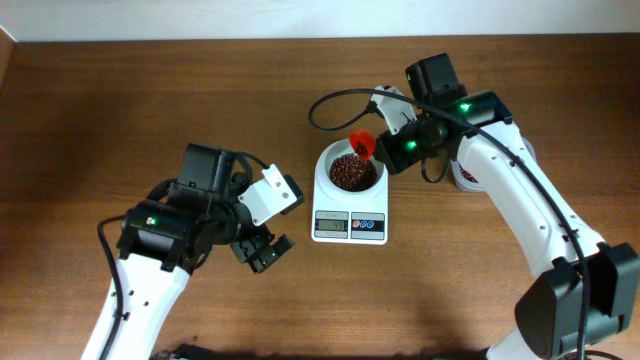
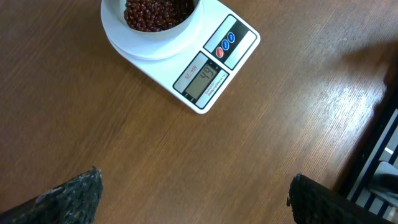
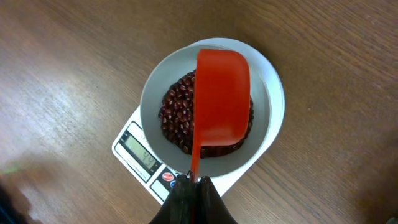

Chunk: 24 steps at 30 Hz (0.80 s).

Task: Scoop and weigh 50g on scale
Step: 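Hold the scoop tilted over the bowl and shake out remaining beans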

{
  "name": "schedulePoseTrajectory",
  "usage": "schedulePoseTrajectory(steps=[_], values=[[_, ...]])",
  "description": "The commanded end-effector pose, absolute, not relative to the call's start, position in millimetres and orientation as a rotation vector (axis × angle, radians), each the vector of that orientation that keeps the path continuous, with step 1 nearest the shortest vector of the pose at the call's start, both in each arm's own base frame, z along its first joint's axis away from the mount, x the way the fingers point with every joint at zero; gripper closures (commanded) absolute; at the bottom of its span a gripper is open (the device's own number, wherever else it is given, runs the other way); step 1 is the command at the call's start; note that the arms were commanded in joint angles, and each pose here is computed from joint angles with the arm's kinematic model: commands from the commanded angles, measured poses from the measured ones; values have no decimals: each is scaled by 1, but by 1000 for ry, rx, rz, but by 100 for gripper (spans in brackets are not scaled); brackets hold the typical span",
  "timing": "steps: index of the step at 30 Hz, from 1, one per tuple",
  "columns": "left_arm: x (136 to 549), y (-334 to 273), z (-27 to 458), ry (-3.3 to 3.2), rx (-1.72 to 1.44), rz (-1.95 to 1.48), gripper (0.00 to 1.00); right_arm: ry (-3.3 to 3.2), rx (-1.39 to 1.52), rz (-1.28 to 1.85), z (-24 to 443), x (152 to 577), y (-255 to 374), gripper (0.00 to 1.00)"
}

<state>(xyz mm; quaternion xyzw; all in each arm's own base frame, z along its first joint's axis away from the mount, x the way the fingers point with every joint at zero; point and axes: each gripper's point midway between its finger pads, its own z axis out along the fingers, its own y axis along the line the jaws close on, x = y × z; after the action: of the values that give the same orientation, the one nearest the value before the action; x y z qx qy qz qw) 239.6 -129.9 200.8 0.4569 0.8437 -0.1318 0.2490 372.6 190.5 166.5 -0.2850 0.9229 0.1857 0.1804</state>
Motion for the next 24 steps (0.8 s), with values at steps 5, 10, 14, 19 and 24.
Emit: schedulePoseTrajectory(steps=[5, 10, 14, 19, 24], values=[[241, -132, 209, 2262, 1253, -366, 1, 2577, -802, 469, 179, 376, 187, 96], [241, -132, 209, 2262, 1253, -366, 1, 2569, -808, 504, 180, 375, 191, 96], [241, -132, 209, 2262, 1253, -366, 1, 2569, -808, 499, 180, 375, 190, 96], [241, -132, 209, 2262, 1253, -366, 1, 2569, -808, 500, 180, 375, 191, 96], [241, -132, 209, 2262, 1253, -366, 1, 2565, -812, 521, 181, 374, 193, 96]])
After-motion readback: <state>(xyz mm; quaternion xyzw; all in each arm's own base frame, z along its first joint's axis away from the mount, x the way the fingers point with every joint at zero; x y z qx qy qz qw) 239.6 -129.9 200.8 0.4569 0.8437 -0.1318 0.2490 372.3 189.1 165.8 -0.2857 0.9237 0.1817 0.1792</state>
